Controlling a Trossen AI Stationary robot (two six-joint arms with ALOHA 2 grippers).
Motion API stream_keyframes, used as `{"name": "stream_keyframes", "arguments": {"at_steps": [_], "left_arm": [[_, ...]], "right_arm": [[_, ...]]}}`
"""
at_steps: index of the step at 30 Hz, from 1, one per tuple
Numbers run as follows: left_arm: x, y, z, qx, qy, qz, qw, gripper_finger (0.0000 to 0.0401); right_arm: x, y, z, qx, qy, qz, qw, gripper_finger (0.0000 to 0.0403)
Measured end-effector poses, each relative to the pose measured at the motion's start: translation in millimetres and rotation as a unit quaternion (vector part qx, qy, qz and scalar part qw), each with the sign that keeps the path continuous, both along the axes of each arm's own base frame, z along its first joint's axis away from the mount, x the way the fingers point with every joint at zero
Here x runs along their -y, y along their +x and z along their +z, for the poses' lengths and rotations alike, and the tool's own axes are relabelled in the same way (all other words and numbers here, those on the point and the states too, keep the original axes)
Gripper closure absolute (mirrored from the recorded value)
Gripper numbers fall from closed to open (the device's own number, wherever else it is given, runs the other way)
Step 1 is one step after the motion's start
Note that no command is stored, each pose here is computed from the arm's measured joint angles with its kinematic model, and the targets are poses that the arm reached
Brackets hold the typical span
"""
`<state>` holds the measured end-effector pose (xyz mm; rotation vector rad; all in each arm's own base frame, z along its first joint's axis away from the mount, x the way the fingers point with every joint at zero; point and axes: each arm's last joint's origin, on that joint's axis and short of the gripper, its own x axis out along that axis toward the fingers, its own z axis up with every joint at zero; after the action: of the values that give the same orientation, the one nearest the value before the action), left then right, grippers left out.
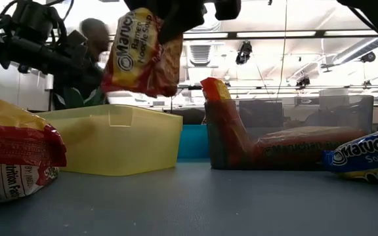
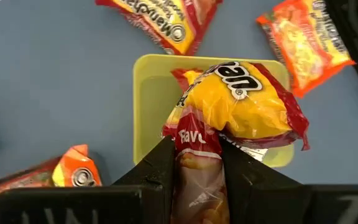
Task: Sort Maruchan noodles
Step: Put the red noodle pack into the yellow bin, then stack the orange noodle pack on top of the orange noodle pack in the black bin
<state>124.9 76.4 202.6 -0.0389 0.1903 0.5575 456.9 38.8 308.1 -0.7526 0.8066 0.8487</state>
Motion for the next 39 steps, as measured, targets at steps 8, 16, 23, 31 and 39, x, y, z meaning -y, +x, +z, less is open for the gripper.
{"name": "stream_keyframes", "arguments": {"at_steps": [8,16,23,31,39], "left_arm": [[0,0,0,0.0,0.0,0.0,1.0,0.0401],[0,0,0,-0.001,0.002,0.0,1.0,0.0401],[0,0,0,-0.002,0.004,0.0,1.0,0.0401],[-1,1,-2,-0.009,0.003,-0.001,1.0,0.0401],[-1,2,-3,-0.018,0.004,-0.002,1.0,0.0401]], "right_arm": [[-2,0,-16,-0.02,-0.008,0.009,1.0,0.0327],[-12,4,-29,0.017,-0.036,0.078,0.996,0.0327],[-14,7,-34,0.024,-0.035,0.075,0.996,0.0315],[-13,7,-36,0.021,-0.042,0.062,0.997,0.0281],[-13,8,-36,0.028,-0.042,0.061,0.997,0.0241]]}}
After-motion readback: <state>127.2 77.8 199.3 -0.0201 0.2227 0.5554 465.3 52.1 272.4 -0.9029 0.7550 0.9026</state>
